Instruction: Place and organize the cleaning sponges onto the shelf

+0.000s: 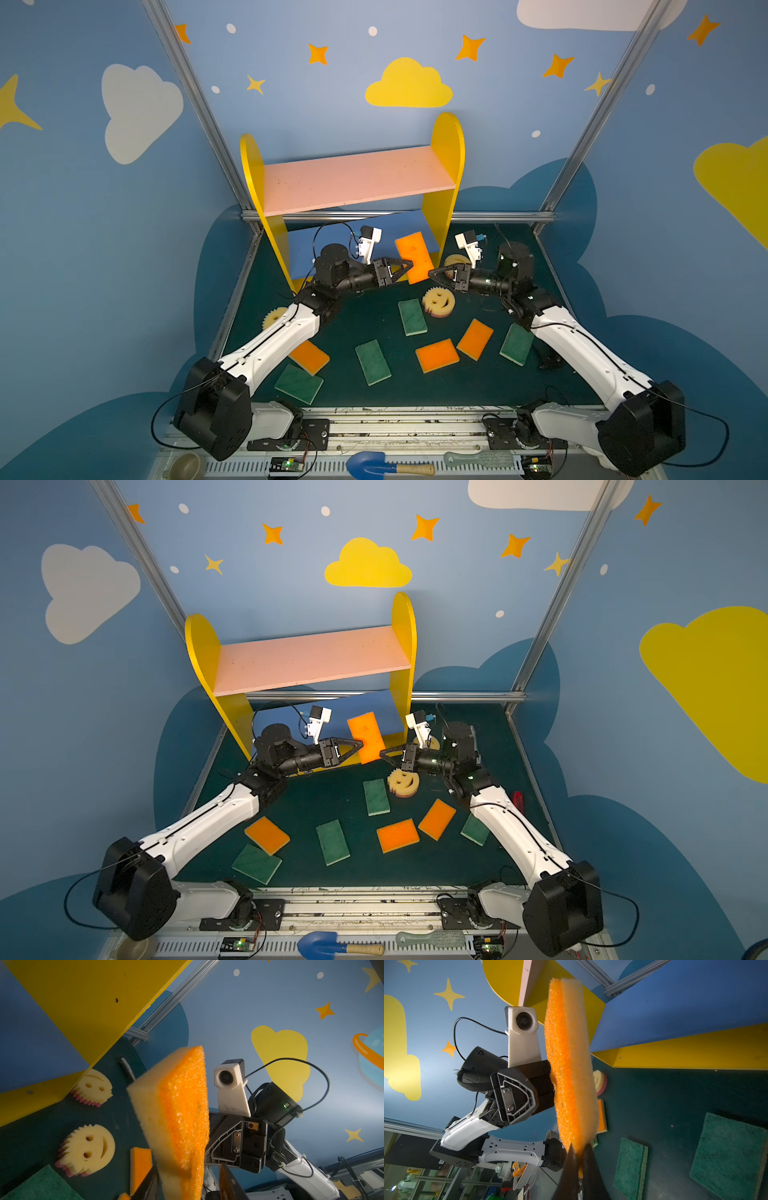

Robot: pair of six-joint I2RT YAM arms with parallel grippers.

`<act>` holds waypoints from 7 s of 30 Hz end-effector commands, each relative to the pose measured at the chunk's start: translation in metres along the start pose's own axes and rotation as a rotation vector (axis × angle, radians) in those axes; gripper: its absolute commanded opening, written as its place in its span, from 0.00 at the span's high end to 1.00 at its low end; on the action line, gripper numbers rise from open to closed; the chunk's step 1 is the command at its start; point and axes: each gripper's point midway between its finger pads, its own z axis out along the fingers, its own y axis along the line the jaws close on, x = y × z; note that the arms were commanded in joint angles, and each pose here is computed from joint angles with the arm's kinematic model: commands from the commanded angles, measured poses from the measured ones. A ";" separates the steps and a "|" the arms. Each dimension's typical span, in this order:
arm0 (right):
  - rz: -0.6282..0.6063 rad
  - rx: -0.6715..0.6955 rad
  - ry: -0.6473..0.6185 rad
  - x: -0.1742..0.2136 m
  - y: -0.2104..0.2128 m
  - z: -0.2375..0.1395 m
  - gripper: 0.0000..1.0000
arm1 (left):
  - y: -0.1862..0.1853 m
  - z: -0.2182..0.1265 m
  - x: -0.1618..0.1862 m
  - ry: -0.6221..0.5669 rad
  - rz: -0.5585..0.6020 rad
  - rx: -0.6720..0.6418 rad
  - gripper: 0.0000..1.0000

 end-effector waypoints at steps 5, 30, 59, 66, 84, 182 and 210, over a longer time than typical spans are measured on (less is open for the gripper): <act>-0.037 -0.032 -0.012 -0.012 0.014 0.001 0.94 | -0.005 0.000 0.001 -0.005 0.006 0.023 0.62; -0.033 0.053 -0.136 -0.014 -0.005 -0.032 0.23 | -0.048 0.023 -0.055 -0.015 0.006 0.013 0.97; 0.018 0.139 -0.161 0.012 -0.045 -0.058 0.24 | -0.056 0.094 -0.177 -0.056 0.090 -0.200 0.97; 0.024 0.146 -0.157 0.015 -0.049 -0.057 0.24 | -0.046 0.096 -0.204 -0.124 0.084 -0.156 0.97; 0.096 0.136 -0.095 0.020 -0.058 -0.047 0.25 | -0.015 0.112 -0.210 -0.128 0.063 -0.141 0.96; 0.005 0.220 -0.133 0.011 -0.058 -0.050 0.40 | 0.080 0.113 -0.210 -0.181 0.298 -0.551 0.87; -0.222 0.265 -0.283 -0.124 0.022 -0.059 0.60 | -0.059 0.034 -0.159 -0.181 0.489 -0.451 0.15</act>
